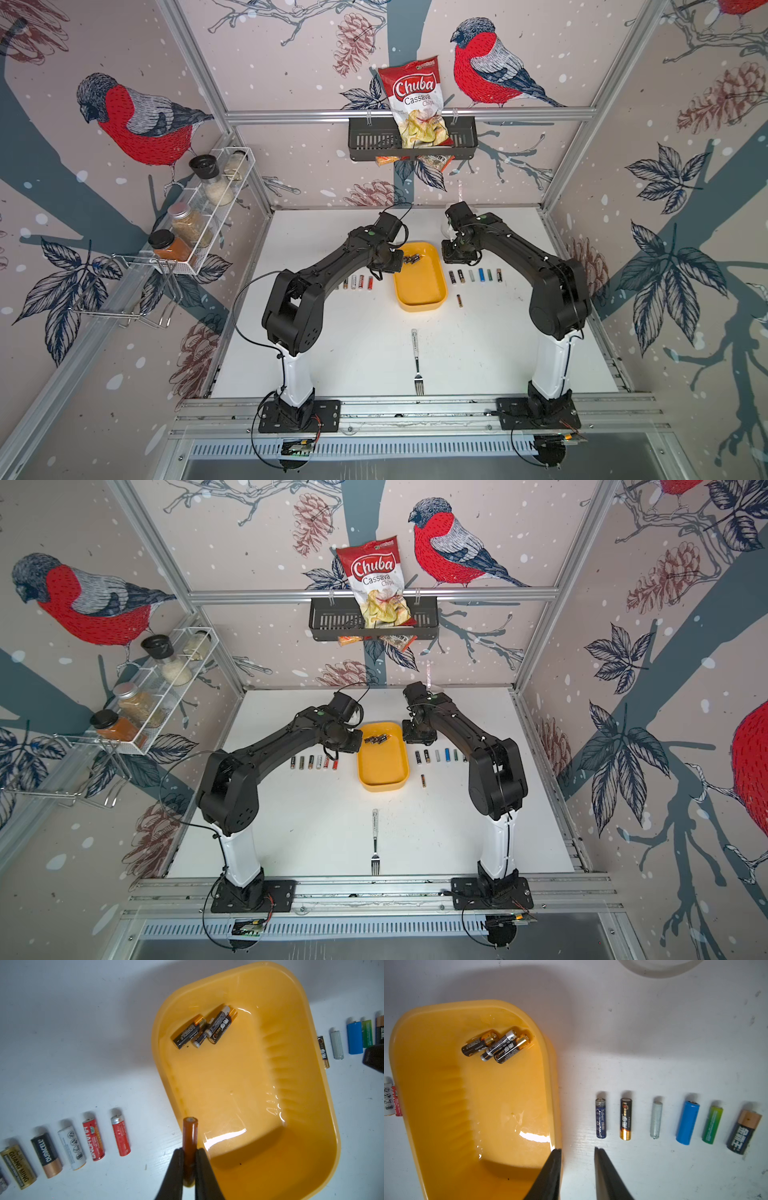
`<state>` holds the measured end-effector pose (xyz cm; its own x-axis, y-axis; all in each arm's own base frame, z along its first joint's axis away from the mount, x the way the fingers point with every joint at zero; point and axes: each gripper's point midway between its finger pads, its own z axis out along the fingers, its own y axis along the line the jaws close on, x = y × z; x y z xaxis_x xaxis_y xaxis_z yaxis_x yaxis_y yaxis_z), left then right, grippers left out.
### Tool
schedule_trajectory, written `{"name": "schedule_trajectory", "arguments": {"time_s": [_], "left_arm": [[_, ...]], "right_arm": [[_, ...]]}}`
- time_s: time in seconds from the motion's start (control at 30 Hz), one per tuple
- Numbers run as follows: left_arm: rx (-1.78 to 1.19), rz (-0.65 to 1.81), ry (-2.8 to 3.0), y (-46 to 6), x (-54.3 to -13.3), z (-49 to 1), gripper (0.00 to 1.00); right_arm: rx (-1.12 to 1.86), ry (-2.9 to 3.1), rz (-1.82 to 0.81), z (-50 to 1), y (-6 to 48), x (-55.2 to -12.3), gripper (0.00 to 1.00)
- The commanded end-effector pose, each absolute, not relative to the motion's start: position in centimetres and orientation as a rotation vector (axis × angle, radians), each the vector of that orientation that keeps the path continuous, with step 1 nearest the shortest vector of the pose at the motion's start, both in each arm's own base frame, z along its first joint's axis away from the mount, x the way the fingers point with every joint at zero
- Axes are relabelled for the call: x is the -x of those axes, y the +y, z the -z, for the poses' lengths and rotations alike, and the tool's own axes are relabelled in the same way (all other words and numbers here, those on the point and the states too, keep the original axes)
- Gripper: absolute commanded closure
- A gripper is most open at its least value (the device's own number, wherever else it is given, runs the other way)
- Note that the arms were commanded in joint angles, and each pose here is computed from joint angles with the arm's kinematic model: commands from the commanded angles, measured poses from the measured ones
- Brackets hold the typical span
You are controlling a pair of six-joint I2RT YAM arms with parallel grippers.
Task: Take the batteries out of the storage box
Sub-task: Place the battery at the center of the board.
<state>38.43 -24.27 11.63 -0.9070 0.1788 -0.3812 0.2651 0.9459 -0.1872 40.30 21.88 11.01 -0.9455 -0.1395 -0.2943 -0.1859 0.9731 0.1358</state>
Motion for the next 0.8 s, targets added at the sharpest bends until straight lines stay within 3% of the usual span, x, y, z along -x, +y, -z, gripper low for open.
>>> {"name": "schedule_trajectory", "arguments": {"time_s": [0.0,0.77], "left_arm": [[-0.278,0.327,2.717,-23.3,-38.3,-12.1,0.86],[-0.017,0.285,2.836,-18.2,-31.5,-5.4,0.86]], "right_arm": [[0.238,2.854,-0.231,-11.0,22.3,-40.2,0.66],[0.305,2.847,-0.238,-11.6,25.1,-41.6,0.66]]}}
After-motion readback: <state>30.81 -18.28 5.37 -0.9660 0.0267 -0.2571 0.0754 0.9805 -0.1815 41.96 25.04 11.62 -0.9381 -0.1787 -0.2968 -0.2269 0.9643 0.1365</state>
